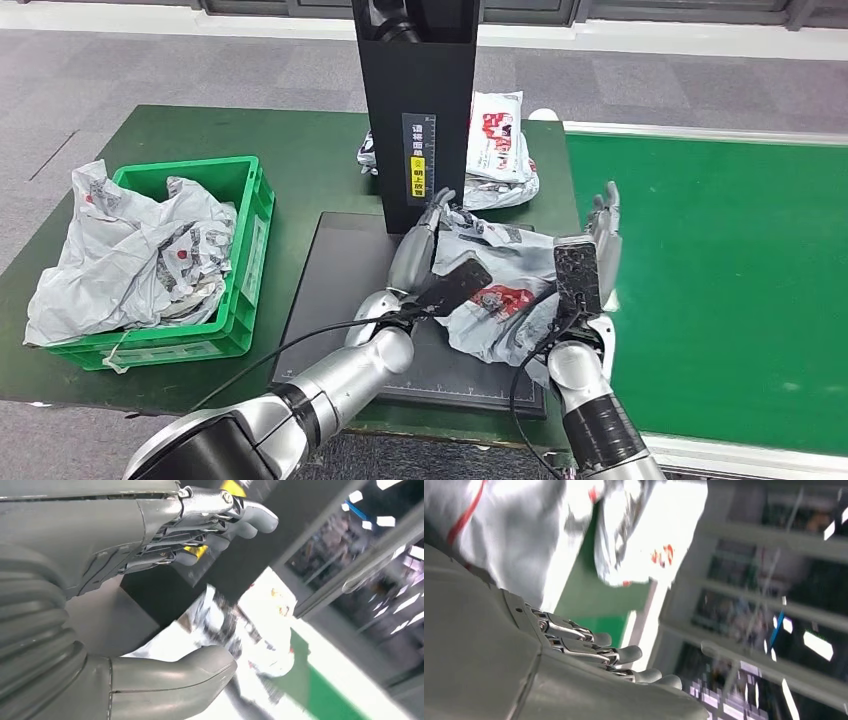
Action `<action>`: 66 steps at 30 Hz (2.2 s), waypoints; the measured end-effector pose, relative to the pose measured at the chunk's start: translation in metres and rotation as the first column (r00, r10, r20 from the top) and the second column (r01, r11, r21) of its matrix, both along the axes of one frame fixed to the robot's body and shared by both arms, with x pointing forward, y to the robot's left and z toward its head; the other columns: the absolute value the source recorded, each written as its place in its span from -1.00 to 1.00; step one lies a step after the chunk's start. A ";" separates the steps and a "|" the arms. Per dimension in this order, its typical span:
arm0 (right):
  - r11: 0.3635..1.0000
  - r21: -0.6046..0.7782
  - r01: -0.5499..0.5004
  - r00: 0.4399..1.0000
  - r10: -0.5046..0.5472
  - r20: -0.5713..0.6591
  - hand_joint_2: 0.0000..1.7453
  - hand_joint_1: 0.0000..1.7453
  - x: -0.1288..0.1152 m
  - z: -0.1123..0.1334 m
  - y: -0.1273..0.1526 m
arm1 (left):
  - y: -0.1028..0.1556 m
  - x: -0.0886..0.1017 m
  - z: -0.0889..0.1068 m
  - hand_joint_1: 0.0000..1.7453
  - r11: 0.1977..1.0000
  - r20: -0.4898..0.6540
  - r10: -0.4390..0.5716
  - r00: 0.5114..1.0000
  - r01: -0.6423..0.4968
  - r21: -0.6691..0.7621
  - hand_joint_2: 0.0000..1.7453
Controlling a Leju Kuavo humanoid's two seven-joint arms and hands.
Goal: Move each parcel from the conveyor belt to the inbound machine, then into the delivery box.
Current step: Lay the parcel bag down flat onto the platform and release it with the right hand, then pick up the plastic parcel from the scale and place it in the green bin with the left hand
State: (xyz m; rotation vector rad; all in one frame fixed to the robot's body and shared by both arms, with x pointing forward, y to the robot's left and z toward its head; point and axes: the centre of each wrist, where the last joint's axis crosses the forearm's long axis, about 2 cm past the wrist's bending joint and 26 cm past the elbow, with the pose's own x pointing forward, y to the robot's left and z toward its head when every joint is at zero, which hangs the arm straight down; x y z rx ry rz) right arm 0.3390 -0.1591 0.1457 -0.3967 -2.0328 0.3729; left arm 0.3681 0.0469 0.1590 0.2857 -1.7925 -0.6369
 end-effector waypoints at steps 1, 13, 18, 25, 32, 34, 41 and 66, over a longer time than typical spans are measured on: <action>1.000 0.004 -0.022 1.000 0.022 -0.015 -1.00 -1.00 -0.001 0.000 0.002 | -0.003 -0.001 -0.001 -1.00 0.997 -0.018 -0.034 0.999 0.035 0.065 1.00; 0.995 0.047 -0.086 0.994 0.089 -0.059 -1.00 -1.00 -0.001 0.000 0.009 | -0.019 -0.020 -0.020 -1.00 0.830 -0.141 -0.330 0.933 0.358 0.428 1.00; 0.990 0.086 -0.110 0.989 0.118 -0.088 -1.00 -1.00 -0.001 -0.001 0.007 | -0.025 -0.032 -0.032 -1.00 0.682 -0.281 -0.503 0.818 0.575 0.453 1.00; 0.990 0.111 -0.081 0.992 0.091 -0.089 -1.00 -1.00 0.000 -0.002 -0.004 | -0.029 -0.040 -0.038 1.00 0.565 -0.342 -0.561 0.754 0.650 0.507 1.00; 0.991 0.129 -0.045 0.995 0.056 -0.083 -1.00 -1.00 -0.019 -0.008 -0.013 | -0.027 -0.042 -0.041 1.00 0.721 -0.155 -0.558 0.815 0.568 0.397 1.00; 0.990 0.135 -0.041 0.995 0.053 -0.085 -1.00 -1.00 -0.023 -0.010 -0.014 | -0.025 -0.042 -0.040 1.00 0.777 -0.088 -0.528 0.844 0.523 0.350 1.00; 0.989 0.145 -0.033 0.996 0.045 -0.079 -1.00 -1.00 -0.029 -0.009 -0.016 | -0.025 -0.039 -0.036 1.00 0.837 -0.037 -0.478 0.878 0.468 0.284 1.00; 0.977 0.202 0.069 0.996 -0.055 -0.073 -1.00 -1.00 -0.048 -0.027 -0.040 | 0.128 0.055 0.089 1.00 0.828 0.746 0.131 0.653 -0.486 0.280 1.00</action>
